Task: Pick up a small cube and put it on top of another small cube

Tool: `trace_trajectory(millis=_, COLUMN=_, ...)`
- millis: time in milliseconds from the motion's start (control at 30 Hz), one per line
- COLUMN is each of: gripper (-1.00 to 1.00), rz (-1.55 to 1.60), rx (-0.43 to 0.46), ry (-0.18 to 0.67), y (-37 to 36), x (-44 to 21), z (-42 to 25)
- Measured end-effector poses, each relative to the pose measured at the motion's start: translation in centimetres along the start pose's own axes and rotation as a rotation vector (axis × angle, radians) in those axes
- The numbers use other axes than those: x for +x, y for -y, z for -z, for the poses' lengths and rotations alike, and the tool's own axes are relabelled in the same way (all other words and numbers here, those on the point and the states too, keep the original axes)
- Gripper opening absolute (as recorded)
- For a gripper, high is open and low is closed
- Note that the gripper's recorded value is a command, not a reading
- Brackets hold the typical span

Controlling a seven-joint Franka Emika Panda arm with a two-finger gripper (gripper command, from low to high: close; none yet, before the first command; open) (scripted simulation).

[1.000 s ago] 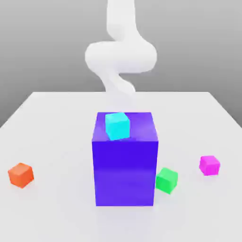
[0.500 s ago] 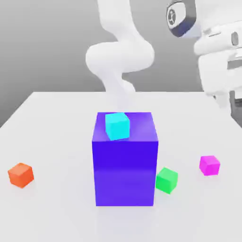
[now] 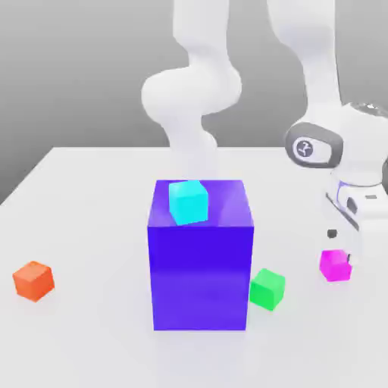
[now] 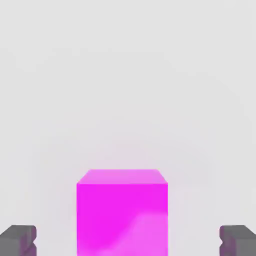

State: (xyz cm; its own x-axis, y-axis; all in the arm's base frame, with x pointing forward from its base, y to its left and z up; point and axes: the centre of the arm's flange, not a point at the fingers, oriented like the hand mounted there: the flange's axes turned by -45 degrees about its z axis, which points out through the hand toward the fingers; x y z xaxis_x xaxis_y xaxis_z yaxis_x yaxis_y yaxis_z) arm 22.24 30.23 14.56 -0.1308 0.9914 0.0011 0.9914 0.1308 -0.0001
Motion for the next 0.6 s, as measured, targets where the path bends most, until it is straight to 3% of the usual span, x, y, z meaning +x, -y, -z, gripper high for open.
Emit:
trace_trajectory(millis=33, gripper=0.00, rz=0.000, rx=0.000, ry=0.000, y=0.1, x=0.0, z=-1.0)
trace_trajectory(millis=67, gripper=-1.00, rz=0.000, rx=0.000, ry=0.000, y=0.1, x=-0.1, z=-1.6)
trace_trajectory(millis=300, gripper=-1.00, rz=0.000, rx=0.001, ry=0.002, y=0.1, x=-0.1, z=-1.7)
trace_trajectory(millis=500, gripper=-1.00, rz=0.000, rx=0.000, ry=0.003, y=0.1, x=-0.1, z=3.3)
trace_trajectory(millis=600, gripper=-1.00, rz=-0.083, rx=-0.005, ry=0.007, y=-2.5, x=-4.1, z=5.7)
